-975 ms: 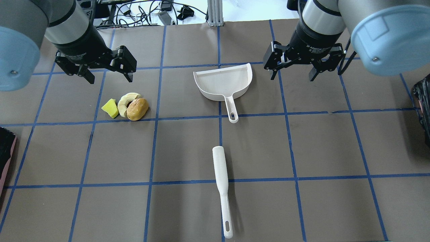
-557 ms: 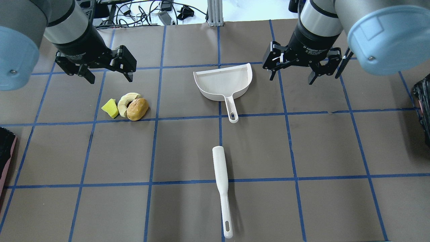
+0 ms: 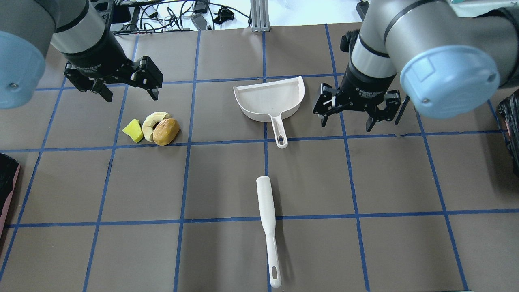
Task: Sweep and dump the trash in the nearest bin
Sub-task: 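Grasp the white brush with the right gripper while the left reaches for the dustpan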
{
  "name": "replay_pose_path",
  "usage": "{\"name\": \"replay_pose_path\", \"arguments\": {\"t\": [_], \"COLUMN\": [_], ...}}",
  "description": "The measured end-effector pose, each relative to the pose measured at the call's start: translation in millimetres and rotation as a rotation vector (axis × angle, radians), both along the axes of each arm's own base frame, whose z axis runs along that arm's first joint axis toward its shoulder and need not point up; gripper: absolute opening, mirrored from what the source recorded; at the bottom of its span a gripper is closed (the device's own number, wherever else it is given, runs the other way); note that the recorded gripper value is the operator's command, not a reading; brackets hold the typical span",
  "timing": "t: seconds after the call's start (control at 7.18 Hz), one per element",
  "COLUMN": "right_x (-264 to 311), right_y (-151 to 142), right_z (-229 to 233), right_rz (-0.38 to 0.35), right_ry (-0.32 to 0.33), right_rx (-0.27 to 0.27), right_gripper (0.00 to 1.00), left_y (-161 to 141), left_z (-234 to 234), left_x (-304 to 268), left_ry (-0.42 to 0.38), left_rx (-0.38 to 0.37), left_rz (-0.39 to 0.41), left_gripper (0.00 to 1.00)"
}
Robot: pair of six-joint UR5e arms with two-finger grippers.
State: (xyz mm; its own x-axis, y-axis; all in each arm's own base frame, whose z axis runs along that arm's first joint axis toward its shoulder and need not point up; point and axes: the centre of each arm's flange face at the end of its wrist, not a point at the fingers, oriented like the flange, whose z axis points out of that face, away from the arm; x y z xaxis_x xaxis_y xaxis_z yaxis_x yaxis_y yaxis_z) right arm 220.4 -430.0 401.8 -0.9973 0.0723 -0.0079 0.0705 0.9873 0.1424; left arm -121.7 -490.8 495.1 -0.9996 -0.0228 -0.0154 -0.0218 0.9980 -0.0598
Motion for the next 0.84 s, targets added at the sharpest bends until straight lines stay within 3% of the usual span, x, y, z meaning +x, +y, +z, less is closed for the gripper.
{"name": "replay_pose_path", "arguments": {"t": [0.28,0.56,0.84], "right_x": [51.1,93.7,121.1], "right_y": [37.6,77.2,128.2], "right_z": [-8.5,-21.7,-56.7], "right_rz": [0.137,0.258,0.33], "right_ry": [0.034,0.027,0.028], "right_rx": [0.002,-0.001,-0.009], "right_gripper": [1.0,0.97,0.99], "left_y": [-12.7,-37.9,-59.0], "left_z": [-6.4,-18.2,-36.4], "left_x": [5.1,-4.8,-58.8], "left_ry": [0.001,0.012,0.046], "left_rx": [-0.004,-0.055,-0.094], "left_rz": [0.018,0.039,0.062], "left_gripper": [1.0,1.0,1.0]}}
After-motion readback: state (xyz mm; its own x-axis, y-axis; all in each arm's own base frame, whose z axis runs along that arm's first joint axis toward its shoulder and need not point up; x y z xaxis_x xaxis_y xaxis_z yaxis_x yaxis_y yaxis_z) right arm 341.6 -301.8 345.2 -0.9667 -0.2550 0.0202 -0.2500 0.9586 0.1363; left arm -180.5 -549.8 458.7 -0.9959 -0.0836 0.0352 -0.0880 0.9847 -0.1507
